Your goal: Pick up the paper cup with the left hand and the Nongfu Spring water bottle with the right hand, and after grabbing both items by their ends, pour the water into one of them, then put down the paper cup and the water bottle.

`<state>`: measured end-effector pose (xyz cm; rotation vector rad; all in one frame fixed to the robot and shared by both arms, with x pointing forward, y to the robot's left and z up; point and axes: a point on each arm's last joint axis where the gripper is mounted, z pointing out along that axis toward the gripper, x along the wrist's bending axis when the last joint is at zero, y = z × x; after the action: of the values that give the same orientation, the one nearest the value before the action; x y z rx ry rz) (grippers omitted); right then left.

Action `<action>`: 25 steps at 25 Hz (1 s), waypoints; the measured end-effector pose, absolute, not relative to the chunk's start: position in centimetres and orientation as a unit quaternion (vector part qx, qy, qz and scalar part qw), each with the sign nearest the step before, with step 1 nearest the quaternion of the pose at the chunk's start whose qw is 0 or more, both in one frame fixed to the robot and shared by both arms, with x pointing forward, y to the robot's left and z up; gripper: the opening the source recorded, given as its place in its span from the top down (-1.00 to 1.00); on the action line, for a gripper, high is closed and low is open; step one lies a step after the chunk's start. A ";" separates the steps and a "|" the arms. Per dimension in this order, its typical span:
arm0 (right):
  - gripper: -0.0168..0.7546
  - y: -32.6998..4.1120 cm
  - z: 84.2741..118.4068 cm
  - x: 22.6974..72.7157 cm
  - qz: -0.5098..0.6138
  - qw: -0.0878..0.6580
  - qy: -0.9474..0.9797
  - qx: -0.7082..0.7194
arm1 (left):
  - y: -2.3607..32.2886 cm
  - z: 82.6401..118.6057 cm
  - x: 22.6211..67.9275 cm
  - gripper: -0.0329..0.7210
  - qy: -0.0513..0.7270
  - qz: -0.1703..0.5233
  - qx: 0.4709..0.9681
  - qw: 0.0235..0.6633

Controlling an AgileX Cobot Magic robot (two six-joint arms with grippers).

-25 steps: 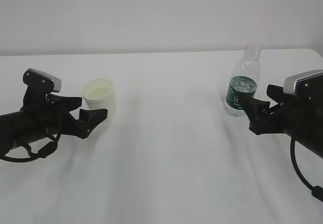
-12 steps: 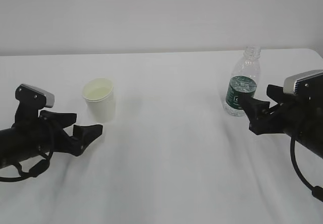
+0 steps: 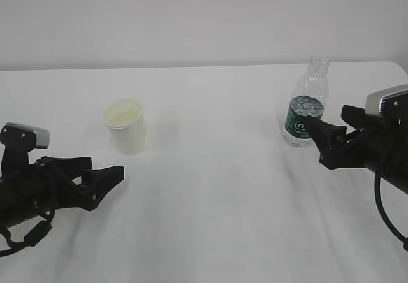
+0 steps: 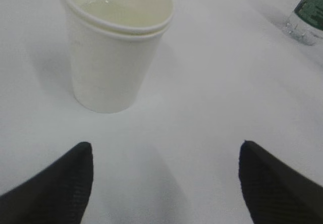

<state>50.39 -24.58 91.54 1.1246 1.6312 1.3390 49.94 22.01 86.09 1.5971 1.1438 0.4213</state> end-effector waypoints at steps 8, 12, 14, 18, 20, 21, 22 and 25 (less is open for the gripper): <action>-0.57 -25.0 94.7 49.6 0.520 0.386 0.624 0.437 | 22.7 85.3 47.7 -0.77 0.520 0.166 0.660 0.516; -0.57 -25.2 96.0 49.1 0.513 0.393 0.621 0.444 | 22.8 85.2 47.2 -0.75 0.524 0.163 0.661 0.512; -0.57 -25.4 96.6 48.8 0.508 0.395 0.622 0.446 | 22.8 85.2 47.2 -0.73 0.525 0.162 0.661 0.512; -0.57 -25.6 97.5 48.2 0.498 0.396 0.625 0.452 | 22.9 86.1 47.4 -0.70 0.519 0.173 0.654 0.522; -0.57 -25.6 97.9 48.0 0.498 0.397 0.623 0.455 | 22.9 87.2 47.5 -0.68 0.514 0.187 0.644 0.535; -0.57 -25.7 98.2 47.8 0.500 0.397 0.620 0.457 | 23.0 87.9 47.7 -0.67 0.512 0.196 0.635 0.544; -0.57 -25.7 98.4 47.7 0.500 0.395 0.619 0.460 | 23.0 88.6 47.7 -0.66 0.508 0.204 0.629 0.552; -0.57 -25.8 99.0 47.6 0.494 0.395 0.620 0.465 | 23.3 90.8 47.8 -0.66 0.497 0.232 0.604 0.578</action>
<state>47.58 -25.82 99.04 1.1793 1.5712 1.2523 47.75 23.26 90.84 1.4138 1.1627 0.5422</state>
